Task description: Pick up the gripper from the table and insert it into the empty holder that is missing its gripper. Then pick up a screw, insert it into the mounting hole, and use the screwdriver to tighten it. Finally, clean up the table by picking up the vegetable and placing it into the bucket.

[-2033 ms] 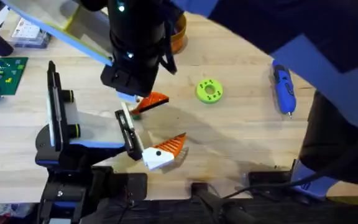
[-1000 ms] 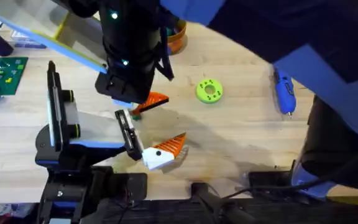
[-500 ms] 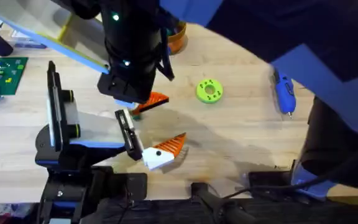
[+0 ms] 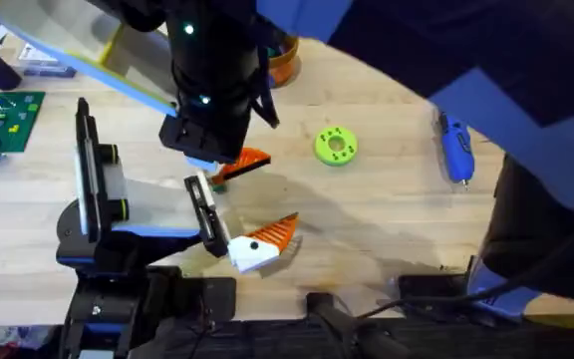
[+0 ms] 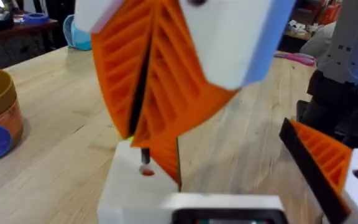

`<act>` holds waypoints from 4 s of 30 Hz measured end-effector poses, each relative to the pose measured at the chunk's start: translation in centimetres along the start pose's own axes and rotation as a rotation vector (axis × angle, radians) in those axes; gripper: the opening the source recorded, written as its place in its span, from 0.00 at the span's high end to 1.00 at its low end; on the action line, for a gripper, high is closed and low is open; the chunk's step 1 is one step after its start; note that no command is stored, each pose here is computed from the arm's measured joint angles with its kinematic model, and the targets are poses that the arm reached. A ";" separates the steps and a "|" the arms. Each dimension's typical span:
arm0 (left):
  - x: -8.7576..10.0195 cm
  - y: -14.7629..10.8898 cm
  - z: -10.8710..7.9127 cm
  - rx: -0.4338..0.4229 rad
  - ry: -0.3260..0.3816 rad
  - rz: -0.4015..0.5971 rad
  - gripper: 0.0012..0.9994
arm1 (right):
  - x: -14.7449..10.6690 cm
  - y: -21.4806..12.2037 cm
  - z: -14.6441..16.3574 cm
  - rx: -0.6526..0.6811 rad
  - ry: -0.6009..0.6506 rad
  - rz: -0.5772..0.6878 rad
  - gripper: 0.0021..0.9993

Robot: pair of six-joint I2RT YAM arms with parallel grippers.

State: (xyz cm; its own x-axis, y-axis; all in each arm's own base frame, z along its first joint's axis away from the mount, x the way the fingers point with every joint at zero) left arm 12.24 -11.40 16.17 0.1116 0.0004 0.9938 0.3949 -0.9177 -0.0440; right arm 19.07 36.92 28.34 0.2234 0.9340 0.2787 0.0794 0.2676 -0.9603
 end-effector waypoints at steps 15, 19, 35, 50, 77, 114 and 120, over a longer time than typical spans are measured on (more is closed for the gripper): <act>0.0 0.0 0.0 0.000 0.000 0.000 0.01 | -0.2 0.3 0.0 0.003 0.001 0.013 0.99; 0.0 0.0 0.0 0.000 0.000 0.000 0.01 | -0.2 0.3 0.0 0.003 0.001 0.013 0.99; 0.0 0.0 0.0 0.000 0.000 0.000 0.01 | -0.1 0.6 0.0 0.003 0.001 0.012 0.99; 0.0 0.0 0.0 0.000 0.000 0.000 0.01 | -0.2 0.9 0.0 0.005 0.001 0.021 0.99; 0.0 0.0 0.0 0.000 0.000 0.000 0.01 | -0.6 1.5 0.2 0.012 0.001 0.045 0.99; 0.0 0.0 0.0 0.000 -0.039 0.001 0.01 | -0.8 2.8 0.1 0.016 0.002 0.064 0.99; 0.0 0.0 0.0 0.000 -0.040 0.001 0.01 | -0.8 2.8 0.1 0.016 0.002 0.065 1.00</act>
State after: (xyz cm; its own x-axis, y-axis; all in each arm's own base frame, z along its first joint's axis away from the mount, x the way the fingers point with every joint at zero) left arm 12.25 -11.40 16.15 0.1478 0.0155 0.9889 0.3952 -0.9175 -0.0447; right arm 19.00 36.96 25.43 0.2297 0.9489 0.2161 0.0487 0.2106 -0.9764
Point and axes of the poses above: each hand's point on the last joint's axis, 136 mm out from that joint toward the fingers, its own y axis out along the fingers, its own z axis along the line the jaws close on, x = y × z, the point moved 5 cm from there along -y, back along the fingers
